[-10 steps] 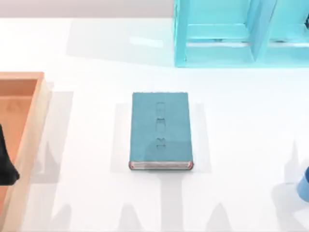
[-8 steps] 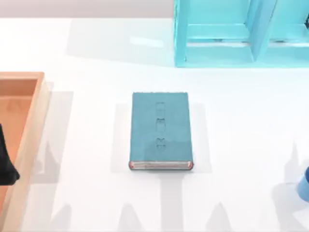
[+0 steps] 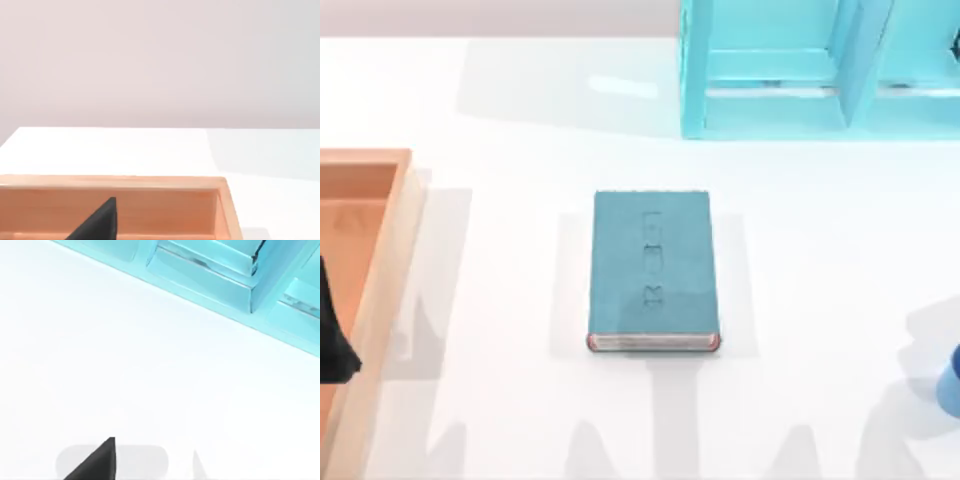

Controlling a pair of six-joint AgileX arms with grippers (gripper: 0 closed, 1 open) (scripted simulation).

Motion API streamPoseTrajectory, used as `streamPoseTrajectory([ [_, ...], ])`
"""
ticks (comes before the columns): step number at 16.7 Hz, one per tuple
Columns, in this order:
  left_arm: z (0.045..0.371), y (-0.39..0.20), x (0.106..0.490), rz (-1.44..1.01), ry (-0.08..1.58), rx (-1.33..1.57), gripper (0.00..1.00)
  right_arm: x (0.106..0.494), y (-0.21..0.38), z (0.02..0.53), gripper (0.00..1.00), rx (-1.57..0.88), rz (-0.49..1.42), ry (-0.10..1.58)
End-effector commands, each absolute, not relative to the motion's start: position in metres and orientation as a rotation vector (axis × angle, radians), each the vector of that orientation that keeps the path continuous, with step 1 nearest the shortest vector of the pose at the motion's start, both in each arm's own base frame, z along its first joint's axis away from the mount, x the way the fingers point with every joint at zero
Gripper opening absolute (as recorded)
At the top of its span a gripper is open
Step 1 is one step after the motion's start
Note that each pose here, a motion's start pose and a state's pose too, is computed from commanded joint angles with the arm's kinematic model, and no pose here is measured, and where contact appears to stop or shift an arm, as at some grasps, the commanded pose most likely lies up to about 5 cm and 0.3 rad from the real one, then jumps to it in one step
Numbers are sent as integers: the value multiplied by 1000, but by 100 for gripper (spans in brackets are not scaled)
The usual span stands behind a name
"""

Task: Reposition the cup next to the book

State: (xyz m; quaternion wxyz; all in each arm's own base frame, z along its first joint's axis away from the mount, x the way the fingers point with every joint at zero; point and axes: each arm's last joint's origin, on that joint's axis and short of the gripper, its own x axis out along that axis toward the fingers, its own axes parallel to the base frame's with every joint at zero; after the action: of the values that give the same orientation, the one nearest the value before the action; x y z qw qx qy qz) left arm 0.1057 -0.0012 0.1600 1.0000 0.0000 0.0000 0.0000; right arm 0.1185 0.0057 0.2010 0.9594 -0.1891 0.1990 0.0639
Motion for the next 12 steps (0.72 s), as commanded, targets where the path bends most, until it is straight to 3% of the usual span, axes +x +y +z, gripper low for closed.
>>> streamPoseTrajectory([
  [6, 160, -1, 106, 0, 0, 0, 100, 163, 21, 220, 100, -871, 598, 950],
  [12, 160, -1, 106, 0, 0, 0, 100, 206, 39, 233, 100, -1145, 1077, 1180],
])
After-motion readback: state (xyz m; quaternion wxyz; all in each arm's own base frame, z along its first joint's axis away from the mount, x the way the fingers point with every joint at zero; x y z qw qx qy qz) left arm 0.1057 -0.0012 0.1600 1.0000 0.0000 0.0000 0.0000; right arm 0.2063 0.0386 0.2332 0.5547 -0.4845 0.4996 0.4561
